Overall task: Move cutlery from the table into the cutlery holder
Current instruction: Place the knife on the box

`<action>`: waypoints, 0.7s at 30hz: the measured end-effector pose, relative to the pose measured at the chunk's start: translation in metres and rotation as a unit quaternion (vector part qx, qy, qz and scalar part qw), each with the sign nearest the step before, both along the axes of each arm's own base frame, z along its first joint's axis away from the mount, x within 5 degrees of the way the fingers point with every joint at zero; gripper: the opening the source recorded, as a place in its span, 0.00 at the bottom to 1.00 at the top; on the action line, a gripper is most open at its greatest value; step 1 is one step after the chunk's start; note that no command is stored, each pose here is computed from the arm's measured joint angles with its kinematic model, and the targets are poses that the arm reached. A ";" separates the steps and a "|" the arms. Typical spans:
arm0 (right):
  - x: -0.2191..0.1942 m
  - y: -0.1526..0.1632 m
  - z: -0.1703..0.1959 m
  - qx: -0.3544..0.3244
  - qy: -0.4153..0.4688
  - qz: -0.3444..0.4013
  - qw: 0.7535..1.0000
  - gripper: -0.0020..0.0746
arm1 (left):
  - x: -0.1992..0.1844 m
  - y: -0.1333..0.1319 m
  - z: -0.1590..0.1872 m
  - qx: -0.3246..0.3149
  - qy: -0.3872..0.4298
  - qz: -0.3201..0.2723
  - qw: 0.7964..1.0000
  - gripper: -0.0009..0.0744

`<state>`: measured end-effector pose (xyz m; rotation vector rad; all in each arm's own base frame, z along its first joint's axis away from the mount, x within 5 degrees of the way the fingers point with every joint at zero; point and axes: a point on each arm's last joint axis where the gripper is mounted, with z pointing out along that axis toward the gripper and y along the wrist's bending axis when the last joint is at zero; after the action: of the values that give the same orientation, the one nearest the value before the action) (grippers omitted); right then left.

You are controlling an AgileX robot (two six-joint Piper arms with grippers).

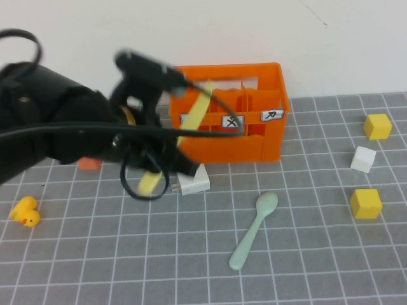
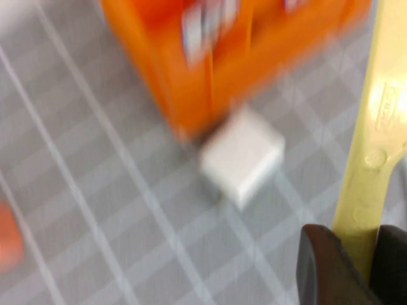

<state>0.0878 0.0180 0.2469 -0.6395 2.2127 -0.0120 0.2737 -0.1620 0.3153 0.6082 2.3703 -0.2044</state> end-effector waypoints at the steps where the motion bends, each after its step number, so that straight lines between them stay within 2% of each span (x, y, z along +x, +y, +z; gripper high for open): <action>1: 0.000 0.000 0.000 0.000 -0.001 0.000 1.000 0.02 | 0.001 -0.001 0.006 -0.016 -0.025 -0.002 1.000 0.18; 4: 0.000 0.000 0.000 0.000 -0.001 0.000 1.000 0.02 | 0.007 -0.006 0.021 -0.064 -0.102 -0.007 0.993 0.18; 11: 0.000 0.000 0.000 0.000 -0.001 0.000 1.000 0.02 | 0.026 -0.020 0.048 -0.174 -0.275 -0.021 0.945 0.18; 14: 0.000 0.000 0.000 0.000 -0.001 0.000 1.000 0.02 | 0.035 -0.027 0.045 -0.197 -0.310 -0.025 0.930 0.18; 21: 0.000 0.000 0.000 0.000 -0.001 0.000 1.000 0.02 | 0.057 -0.041 0.020 -0.219 -0.333 -0.028 0.917 0.18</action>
<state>0.0879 0.0179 0.2471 -0.6385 2.2108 -0.0130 0.3309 -0.2033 0.3352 0.4329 1.5781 -0.4578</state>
